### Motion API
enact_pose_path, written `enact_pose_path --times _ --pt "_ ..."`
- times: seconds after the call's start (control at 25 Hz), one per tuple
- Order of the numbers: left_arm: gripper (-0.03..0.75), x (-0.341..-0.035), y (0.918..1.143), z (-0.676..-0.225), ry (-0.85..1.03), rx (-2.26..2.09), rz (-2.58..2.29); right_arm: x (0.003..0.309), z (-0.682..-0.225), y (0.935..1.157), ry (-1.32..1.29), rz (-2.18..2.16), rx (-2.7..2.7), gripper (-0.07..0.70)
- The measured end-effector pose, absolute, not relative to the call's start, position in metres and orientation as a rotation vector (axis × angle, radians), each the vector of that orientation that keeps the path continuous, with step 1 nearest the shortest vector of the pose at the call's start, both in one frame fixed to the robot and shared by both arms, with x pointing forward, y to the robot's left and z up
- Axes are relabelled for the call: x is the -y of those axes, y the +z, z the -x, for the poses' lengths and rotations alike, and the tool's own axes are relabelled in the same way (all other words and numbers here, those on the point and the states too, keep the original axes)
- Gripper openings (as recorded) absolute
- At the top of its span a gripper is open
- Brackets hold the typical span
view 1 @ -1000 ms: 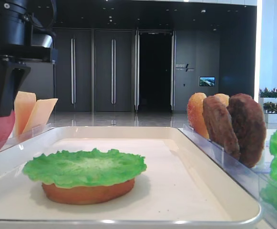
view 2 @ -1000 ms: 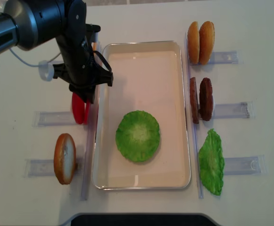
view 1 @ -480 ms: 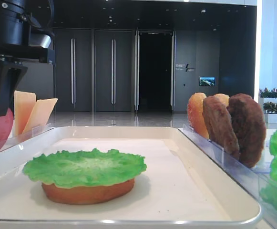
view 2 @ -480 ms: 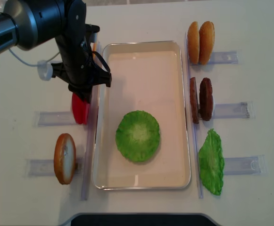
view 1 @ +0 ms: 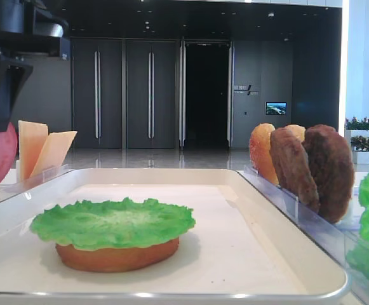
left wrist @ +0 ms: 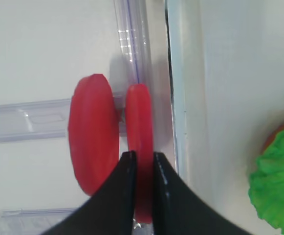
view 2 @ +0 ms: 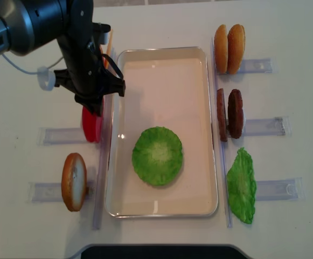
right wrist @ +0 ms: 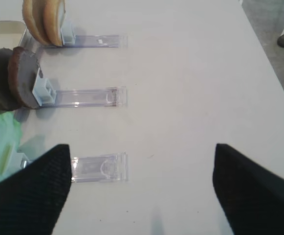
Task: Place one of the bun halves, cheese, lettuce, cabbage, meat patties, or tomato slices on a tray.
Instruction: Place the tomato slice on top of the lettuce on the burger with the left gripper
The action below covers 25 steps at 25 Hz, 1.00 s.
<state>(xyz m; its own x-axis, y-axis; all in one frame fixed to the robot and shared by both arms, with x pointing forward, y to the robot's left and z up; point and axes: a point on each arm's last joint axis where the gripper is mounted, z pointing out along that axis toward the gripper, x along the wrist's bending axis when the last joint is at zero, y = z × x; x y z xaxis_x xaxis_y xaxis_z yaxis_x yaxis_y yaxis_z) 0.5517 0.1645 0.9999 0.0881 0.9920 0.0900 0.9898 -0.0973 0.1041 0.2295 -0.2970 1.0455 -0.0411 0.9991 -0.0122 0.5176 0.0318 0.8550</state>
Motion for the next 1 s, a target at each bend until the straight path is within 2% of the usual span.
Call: enact_pose_path --times 0.6,1.0 --pt "0.051 -0.166 1.065 -0.547 0.267 -2.046 -2.193 0.297 -0.229 1.045 0.91 -1.562 -1.639 0.582" --pt "0.051 -0.167 1.073 -0.546 0.283 -2.032 -2.177 0.297 -0.229 1.045 0.91 -1.562 -1.639 0.582"
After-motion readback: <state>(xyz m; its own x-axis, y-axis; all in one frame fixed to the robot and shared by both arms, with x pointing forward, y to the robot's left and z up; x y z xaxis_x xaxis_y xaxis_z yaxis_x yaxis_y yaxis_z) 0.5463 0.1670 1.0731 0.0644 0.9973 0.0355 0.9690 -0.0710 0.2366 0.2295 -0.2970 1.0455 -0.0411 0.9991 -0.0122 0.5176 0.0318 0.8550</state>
